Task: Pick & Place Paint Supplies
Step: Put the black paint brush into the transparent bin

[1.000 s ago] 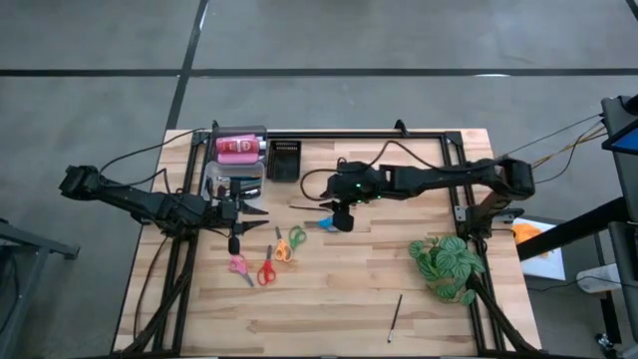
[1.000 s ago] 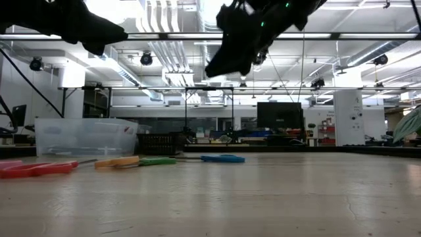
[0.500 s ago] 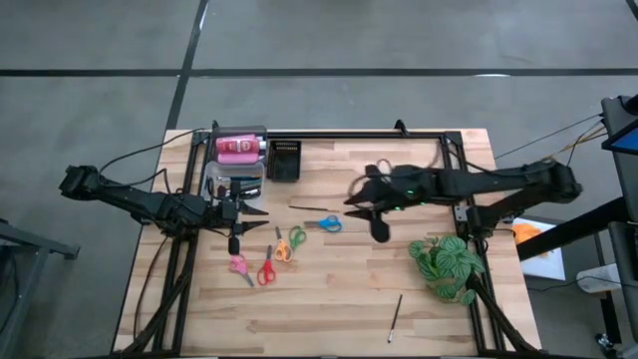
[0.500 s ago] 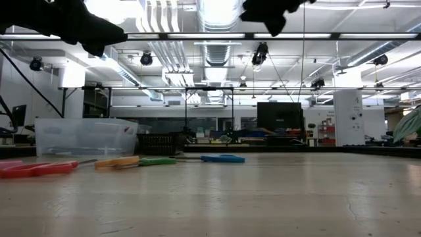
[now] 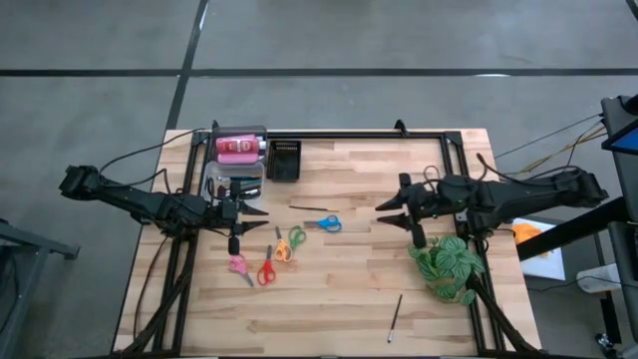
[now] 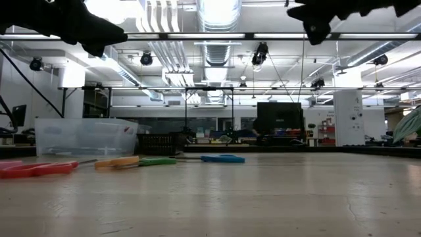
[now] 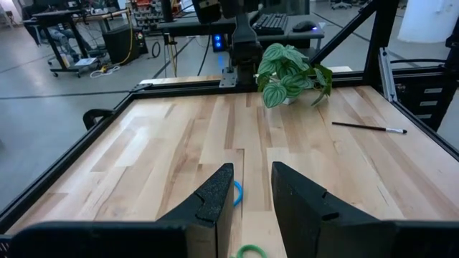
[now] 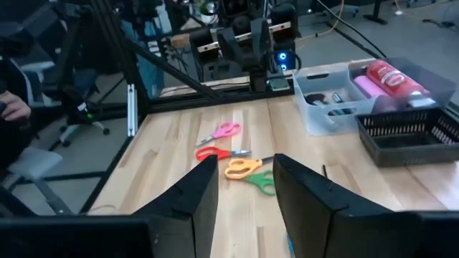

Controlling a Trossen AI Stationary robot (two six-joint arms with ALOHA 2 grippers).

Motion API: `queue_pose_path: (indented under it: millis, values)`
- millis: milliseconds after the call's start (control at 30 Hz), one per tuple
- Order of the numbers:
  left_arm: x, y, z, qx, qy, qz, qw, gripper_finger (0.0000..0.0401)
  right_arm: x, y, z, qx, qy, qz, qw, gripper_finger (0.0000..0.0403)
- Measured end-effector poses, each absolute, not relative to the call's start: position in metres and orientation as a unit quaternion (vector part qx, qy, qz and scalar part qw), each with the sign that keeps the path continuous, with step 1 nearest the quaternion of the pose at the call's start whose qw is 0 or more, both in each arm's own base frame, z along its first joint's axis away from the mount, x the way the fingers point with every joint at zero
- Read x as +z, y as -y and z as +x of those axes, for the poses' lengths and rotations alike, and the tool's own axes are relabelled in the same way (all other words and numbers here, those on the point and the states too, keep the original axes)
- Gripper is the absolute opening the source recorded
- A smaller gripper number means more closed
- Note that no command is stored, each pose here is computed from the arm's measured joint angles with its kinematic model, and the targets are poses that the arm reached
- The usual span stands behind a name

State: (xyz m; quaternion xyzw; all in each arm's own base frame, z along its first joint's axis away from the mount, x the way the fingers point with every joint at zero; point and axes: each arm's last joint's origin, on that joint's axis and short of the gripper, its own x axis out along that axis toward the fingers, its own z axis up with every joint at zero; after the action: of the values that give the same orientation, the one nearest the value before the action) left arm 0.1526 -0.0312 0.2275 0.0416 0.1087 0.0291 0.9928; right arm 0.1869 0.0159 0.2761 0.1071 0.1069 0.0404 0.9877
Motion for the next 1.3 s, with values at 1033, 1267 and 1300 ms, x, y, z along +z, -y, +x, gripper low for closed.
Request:
queue_pose_path:
  millis: [1033,1267,1300]
  values:
    - [0.223,0.031,0.151,0.033,-0.131,0.015,0.991,0.0099,0.255,-0.014,0.16,0.042,-0.097,0.109,0.988,0.0134]
    - [0.234,0.03,0.153,0.032,-0.116,0.055,0.991,0.0099,0.251,-0.014,0.163,0.04,-0.11,0.109,0.987,0.0134]
    - [0.236,0.03,0.154,0.033,-0.114,0.06,0.991,0.0099,0.251,-0.014,0.164,0.04,-0.111,0.109,0.987,0.0134]
